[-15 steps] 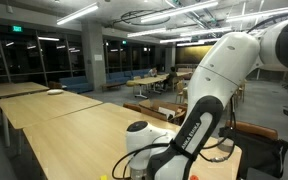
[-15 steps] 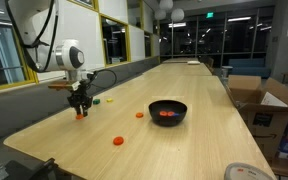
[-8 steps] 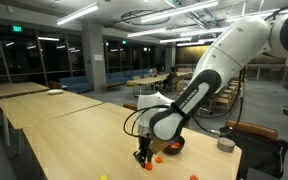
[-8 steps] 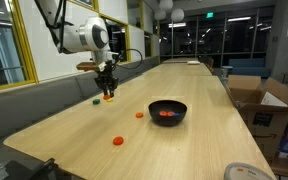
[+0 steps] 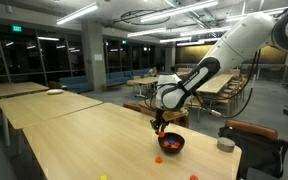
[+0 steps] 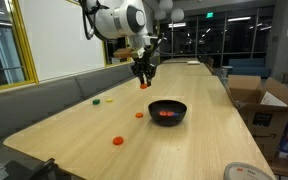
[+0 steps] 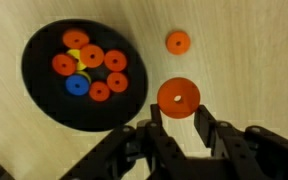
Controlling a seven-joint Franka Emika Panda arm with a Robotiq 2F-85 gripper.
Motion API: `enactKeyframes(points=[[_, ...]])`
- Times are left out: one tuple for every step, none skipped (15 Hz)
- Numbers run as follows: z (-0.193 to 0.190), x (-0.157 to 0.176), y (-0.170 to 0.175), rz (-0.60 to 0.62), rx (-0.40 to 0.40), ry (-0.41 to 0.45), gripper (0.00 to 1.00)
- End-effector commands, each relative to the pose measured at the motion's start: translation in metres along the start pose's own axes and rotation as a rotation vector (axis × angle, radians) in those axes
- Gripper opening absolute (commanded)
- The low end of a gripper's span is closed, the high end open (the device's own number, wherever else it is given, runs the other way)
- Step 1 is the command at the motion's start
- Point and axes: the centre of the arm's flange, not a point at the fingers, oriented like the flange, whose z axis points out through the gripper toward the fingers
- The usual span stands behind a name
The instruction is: Pick up the orange tokens from the table and put them in the bowl.
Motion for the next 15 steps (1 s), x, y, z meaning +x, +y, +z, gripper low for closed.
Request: enactKeyframes(points=[[0.005,0.04,0.042,0.071,0.017,0.003,0.14],[0.009,0.046,0.052,0.086,0.022,-0.002,0.14],[0.015,0.053,0.059,0.099,0.025,-0.011,0.14],[0.021,0.058,0.065,0.111,0.027,-0.02,0.14],[0.028,0.061,0.069,0.121,0.028,-0.032,0.14],[0.035,0.064,0.073,0.131,0.031,-0.044,0.14],[0.042,0.066,0.076,0.141,0.033,-0.055,0.14],[0.049,0.068,0.078,0.152,0.032,-0.073,0.15],[0.055,0.069,0.08,0.166,0.036,-0.091,0.64],[0.06,0.07,0.081,0.176,0.038,-0.108,0.63],[0.064,0.07,0.082,0.185,0.04,-0.12,0.65],[0.067,0.07,0.083,0.193,0.041,-0.131,0.7],[0.07,0.07,0.084,0.201,0.04,-0.143,0.79],[0.07,0.068,0.083,0.207,0.039,-0.15,0.86],[0.068,0.064,0.08,0.212,0.036,-0.158,0.95]])
